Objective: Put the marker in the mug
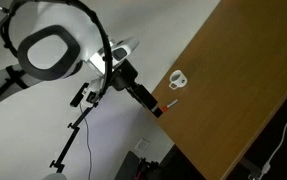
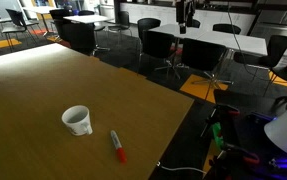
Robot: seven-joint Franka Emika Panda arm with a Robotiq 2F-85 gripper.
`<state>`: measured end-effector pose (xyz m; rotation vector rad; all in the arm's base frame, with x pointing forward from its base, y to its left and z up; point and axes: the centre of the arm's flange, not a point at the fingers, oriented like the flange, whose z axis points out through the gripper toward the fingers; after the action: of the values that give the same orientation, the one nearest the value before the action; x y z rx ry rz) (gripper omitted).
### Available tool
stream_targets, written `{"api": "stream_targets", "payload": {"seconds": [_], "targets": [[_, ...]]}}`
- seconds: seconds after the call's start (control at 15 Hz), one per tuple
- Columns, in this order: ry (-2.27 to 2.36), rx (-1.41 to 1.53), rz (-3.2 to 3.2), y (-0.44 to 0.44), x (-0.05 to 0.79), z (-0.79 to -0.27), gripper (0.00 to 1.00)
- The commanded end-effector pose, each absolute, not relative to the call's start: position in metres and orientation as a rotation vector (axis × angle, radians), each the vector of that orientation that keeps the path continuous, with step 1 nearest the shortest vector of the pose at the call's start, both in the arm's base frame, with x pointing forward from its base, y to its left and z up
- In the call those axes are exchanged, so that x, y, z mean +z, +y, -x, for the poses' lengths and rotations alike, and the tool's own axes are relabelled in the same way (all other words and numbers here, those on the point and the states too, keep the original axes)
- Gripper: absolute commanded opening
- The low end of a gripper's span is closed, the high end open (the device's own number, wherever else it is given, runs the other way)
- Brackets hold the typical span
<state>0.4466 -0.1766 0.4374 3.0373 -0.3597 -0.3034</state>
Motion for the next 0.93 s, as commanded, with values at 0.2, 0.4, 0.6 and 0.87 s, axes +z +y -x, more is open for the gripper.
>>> {"api": "stream_targets", "payload": {"seconds": [0.2,0.4,0.6,0.87], "targets": [[-0.36,-0.303,-3.037,-0.177,0.437,-0.447,1.0],[-0.329,-0.275,-3.044,-0.178,0.438,-0.449,1.0],[-0.237,-0.232,-3.053,-0.179,0.438,-0.455,1.0],[-0.092,-0.175,-3.066,-0.176,0.435,-0.462,1.0]]}}
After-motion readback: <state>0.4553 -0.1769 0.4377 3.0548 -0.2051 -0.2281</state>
